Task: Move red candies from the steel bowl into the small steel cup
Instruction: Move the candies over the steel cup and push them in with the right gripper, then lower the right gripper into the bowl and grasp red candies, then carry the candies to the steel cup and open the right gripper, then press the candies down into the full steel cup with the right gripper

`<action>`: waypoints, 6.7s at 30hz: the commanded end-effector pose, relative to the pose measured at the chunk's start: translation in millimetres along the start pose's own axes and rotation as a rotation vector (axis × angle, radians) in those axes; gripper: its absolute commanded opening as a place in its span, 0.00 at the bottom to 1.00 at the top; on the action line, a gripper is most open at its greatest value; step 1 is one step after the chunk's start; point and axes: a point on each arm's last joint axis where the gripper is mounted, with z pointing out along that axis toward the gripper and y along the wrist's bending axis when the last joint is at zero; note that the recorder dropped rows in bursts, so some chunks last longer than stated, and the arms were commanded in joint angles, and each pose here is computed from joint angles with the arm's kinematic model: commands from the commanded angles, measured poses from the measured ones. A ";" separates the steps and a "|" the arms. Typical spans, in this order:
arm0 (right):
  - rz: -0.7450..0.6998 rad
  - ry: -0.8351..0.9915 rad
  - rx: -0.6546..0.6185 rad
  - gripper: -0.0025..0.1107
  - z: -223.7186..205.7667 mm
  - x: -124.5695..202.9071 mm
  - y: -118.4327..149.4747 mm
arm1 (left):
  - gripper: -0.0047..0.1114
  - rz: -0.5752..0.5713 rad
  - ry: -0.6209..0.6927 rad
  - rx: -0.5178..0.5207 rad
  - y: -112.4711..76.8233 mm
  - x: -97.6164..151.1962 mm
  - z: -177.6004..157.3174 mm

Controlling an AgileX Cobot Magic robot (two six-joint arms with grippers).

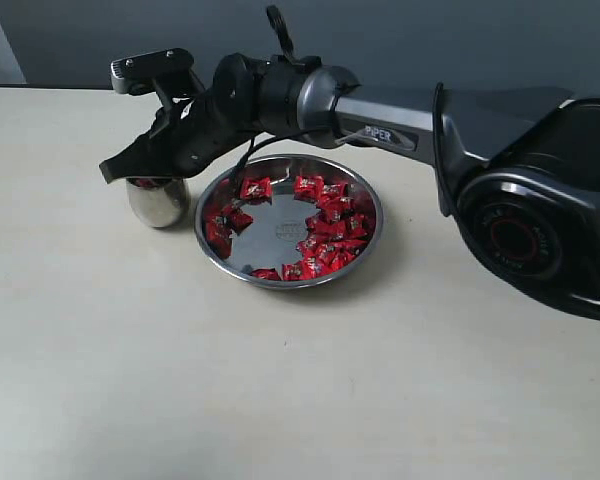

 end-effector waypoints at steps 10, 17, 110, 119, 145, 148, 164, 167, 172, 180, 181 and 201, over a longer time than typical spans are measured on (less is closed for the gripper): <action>-0.015 -0.006 0.008 0.24 -1.0 -1.2 -1.3 | 0.06 -0.008 -0.006 0.000 -0.2 0.8 -0.1; -0.022 -0.011 0.012 0.24 -1.0 -1.7 -1.6 | 0.06 -0.008 -0.006 0.000 -0.2 0.8 -0.1; 0.152 0.343 0.065 0.43 5.8 50.4 -79.9 | 0.06 -0.008 -0.003 0.000 -0.2 1.0 -0.1; 0.131 0.376 0.065 0.02 -1.2 48.4 -78.1 | 0.06 -0.008 -0.003 0.000 -0.2 1.0 -0.1; -0.018 -0.019 0.018 0.02 -30.6 -20.5 -1.6 | 0.06 -0.008 -0.006 0.000 -0.2 0.8 -0.1; -0.017 -0.027 0.015 0.02 -25.4 -18.3 1.4 | 0.06 -0.008 -0.006 0.000 -0.2 0.8 -0.1; -0.013 -0.038 0.019 0.02 -6.3 -7.5 -1.9 | 0.06 -0.008 -0.003 0.000 -0.2 1.0 -0.1; -0.018 -0.021 0.012 0.02 -0.3 -2.0 -1.6 | 0.06 -0.008 -0.003 0.000 -0.2 1.0 -0.1; -0.008 -0.005 0.011 0.09 6.6 4.2 -3.4 | 0.06 -0.008 -0.005 0.000 -0.2 0.8 -0.1; -0.005 -0.013 0.011 0.23 6.4 3.1 -3.4 | 0.06 -0.008 -0.005 0.000 -0.2 0.8 -0.1; -0.005 -0.013 0.011 0.23 6.4 3.1 -3.4 | 0.06 -0.008 -0.005 0.000 -0.2 0.8 -0.1; -0.018 -0.049 0.011 0.23 -7.8 -9.7 0.6 | 0.06 -0.008 -0.005 0.000 -0.2 0.8 -0.1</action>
